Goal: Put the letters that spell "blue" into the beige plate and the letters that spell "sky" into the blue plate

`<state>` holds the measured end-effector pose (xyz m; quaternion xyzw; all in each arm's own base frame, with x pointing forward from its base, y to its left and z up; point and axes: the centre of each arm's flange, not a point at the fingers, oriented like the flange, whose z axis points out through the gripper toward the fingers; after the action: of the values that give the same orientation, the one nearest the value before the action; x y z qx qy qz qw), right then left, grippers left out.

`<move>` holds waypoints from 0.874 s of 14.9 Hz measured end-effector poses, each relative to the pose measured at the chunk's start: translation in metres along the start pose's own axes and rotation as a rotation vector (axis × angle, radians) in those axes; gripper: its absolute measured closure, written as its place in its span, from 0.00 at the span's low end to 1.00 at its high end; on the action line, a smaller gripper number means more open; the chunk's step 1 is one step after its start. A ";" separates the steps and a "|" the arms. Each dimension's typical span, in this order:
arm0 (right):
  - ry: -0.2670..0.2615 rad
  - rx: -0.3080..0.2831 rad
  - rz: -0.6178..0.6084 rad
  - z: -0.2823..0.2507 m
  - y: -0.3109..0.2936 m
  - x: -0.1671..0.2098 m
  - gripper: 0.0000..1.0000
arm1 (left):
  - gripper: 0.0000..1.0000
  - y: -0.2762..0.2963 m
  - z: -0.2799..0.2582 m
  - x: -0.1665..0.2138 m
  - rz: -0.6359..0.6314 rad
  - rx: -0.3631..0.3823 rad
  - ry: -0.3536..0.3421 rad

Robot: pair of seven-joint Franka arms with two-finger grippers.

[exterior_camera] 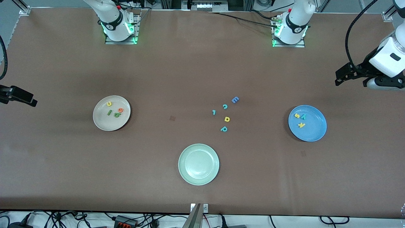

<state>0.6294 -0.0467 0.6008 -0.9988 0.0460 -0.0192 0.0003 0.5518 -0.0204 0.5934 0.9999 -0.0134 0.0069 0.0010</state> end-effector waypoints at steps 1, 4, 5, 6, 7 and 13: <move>-0.001 0.001 -0.002 0.000 0.000 -0.001 0.00 | 0.00 0.000 0.000 0.000 0.000 0.000 0.000; -0.009 0.004 -0.001 0.000 0.001 -0.004 0.00 | 0.00 0.000 0.000 0.000 0.000 0.000 0.000; -0.023 0.004 -0.002 0.002 0.001 -0.006 0.00 | 0.00 0.000 0.000 0.000 0.000 0.000 0.000; -0.039 0.003 -0.005 0.004 0.001 -0.008 0.00 | 0.00 0.000 0.000 0.000 0.000 0.000 0.000; -0.049 0.004 -0.008 0.006 0.001 -0.010 0.00 | 0.00 0.000 0.000 0.000 0.000 0.000 0.000; -0.045 -0.006 -0.035 0.018 0.002 -0.047 0.00 | 0.00 0.000 0.000 0.000 0.000 0.000 0.000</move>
<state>0.5835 -0.0442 0.5807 -0.9996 0.0284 0.0036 -0.0022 0.5518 -0.0206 0.5934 0.9999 -0.0135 0.0069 0.0010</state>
